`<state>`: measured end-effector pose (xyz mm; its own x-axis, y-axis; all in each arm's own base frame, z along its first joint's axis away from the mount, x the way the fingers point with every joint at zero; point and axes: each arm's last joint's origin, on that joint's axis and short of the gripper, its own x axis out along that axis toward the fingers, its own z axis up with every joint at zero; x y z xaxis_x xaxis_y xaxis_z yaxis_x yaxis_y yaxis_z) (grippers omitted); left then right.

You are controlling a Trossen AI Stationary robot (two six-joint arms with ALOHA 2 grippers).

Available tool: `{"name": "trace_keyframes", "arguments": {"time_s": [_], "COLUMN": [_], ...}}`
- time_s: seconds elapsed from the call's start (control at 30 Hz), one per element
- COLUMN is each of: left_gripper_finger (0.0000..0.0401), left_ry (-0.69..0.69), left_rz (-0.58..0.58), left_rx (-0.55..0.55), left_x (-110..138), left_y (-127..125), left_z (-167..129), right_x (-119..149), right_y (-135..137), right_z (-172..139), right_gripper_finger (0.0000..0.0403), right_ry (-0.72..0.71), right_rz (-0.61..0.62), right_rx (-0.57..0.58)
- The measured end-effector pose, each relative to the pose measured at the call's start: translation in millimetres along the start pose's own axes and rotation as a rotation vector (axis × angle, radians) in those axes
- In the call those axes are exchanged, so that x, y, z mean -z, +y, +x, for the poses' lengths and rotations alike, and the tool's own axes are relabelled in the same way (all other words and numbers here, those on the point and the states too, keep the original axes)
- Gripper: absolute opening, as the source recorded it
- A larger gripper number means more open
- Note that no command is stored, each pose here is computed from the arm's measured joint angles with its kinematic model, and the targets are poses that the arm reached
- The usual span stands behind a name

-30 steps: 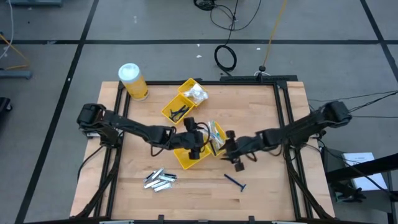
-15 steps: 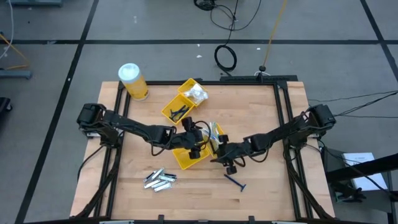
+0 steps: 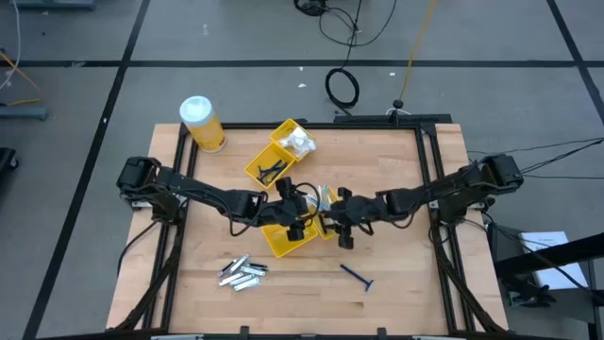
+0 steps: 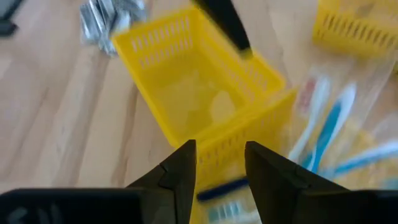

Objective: Pick & Place Travel size toiletries
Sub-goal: Put the blue razor into the bottom left yellow basket

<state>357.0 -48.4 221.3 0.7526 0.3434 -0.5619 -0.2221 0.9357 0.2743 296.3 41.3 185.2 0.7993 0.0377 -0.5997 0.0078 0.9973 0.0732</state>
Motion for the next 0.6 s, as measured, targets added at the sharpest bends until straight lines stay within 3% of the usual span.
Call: {"name": "trace_keyframes", "arguments": {"time_s": [0.2, 0.6], "left_gripper_finger": [0.0308, 0.0308], "left_ry": [-0.001, 0.001], "left_rz": [-0.004, -0.028], "left_rx": [0.0, -0.009], "left_x": [0, 0], "left_y": [0, 5], "left_z": [0, 2], "right_x": [11, 33], "right_y": [-16, -17], "right_z": [13, 38], "right_gripper_finger": [0.0121, 0.0103], "right_ry": [0.094, 0.199], "right_rz": [0.045, -0.029], "right_rx": [-0.025, -0.015]}}
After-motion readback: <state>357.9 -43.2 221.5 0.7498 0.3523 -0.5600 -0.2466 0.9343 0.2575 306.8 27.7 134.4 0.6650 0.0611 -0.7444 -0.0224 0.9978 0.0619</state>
